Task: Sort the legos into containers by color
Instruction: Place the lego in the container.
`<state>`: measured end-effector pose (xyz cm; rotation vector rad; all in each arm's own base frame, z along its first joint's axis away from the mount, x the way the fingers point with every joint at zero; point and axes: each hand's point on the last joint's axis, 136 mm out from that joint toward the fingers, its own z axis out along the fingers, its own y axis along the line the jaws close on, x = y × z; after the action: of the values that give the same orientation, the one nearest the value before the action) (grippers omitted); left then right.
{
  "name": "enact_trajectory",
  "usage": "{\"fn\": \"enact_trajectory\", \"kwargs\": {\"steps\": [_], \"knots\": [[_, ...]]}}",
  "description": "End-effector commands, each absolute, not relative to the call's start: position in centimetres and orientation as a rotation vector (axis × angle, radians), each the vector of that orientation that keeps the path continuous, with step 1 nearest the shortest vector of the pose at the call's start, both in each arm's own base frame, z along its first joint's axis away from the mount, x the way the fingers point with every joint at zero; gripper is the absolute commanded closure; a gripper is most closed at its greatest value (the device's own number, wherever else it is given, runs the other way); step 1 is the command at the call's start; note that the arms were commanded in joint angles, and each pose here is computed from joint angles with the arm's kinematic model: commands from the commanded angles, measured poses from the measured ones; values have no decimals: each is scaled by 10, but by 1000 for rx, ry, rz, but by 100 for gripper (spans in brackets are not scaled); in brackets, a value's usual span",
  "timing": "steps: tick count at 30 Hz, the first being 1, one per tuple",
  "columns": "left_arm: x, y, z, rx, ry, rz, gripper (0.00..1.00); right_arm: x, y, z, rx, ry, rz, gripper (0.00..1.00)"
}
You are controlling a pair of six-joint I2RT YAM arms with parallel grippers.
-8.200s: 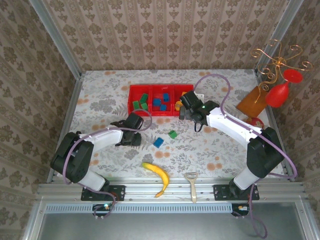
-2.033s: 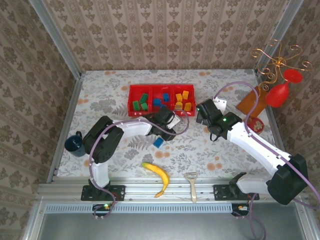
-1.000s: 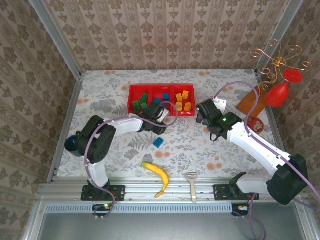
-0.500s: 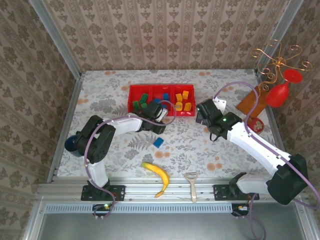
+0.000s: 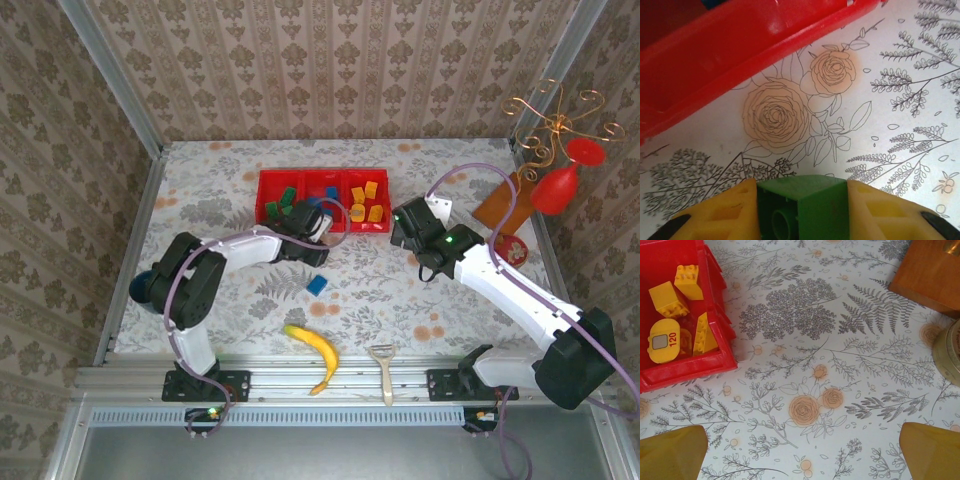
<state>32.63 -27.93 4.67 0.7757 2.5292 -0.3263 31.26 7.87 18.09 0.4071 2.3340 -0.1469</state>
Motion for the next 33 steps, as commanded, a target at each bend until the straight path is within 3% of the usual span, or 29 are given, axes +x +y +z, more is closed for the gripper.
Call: {"fn": "enact_trajectory", "kwargs": {"steps": [1,17,33], "knots": [[330,-263,73,688,2507,-296,65,318,87,182,391,2336,-96,0],[374,-185,148,373,2377,-233,68,323,134,163,253,2387,-71,0],[462,-154,163,225,2314,-208,69,329,173,138,172,2458,-87,0]]}}
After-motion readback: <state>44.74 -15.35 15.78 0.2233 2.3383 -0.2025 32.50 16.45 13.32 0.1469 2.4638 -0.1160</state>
